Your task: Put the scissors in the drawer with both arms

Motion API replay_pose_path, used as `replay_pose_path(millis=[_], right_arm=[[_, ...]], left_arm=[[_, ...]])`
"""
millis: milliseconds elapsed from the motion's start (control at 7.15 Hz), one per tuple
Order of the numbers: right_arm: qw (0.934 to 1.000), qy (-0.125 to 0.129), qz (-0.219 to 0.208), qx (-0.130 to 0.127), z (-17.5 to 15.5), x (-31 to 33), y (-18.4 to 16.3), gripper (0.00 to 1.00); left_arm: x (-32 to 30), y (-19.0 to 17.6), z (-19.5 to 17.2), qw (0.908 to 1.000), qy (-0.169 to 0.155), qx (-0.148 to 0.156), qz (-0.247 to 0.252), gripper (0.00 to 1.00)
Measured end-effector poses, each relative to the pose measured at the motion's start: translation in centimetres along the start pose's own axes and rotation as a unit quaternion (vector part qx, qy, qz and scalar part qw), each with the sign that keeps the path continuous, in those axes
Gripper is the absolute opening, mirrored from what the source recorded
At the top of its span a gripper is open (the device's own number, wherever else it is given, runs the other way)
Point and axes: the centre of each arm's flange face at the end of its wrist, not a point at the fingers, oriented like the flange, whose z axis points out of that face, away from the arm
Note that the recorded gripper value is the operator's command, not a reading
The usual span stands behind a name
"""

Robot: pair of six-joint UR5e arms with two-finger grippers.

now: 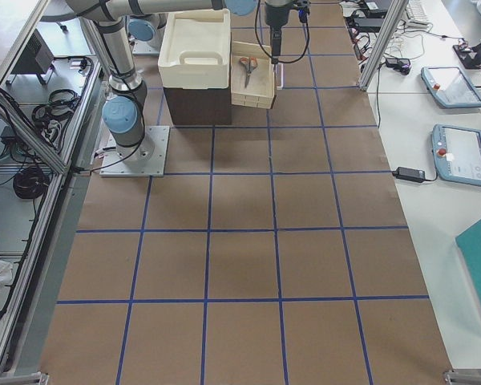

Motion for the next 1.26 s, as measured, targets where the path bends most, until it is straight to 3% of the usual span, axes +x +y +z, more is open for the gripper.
replay_pose_path(millis=[280,699,1259], right_arm=[[1.0,-0.004,0.001,0.003,-0.3,-0.1,0.2,1.0],[1.0,-0.007,0.001,0.006,-0.6,-0.1,0.4,1.0],[0.9999,-0.007,0.001,0.008,-0.8,-0.1,0.5,1.0]], left_arm=[[-0.3,1.6,-1.2,0.9997,0.002,-0.008,-0.021,1.0],[-2.3,2.1,-1.6,0.9979,0.034,-0.012,-0.053,0.99],[-2.2,3.1,-0.7,0.9977,0.037,-0.021,-0.052,1.0]])
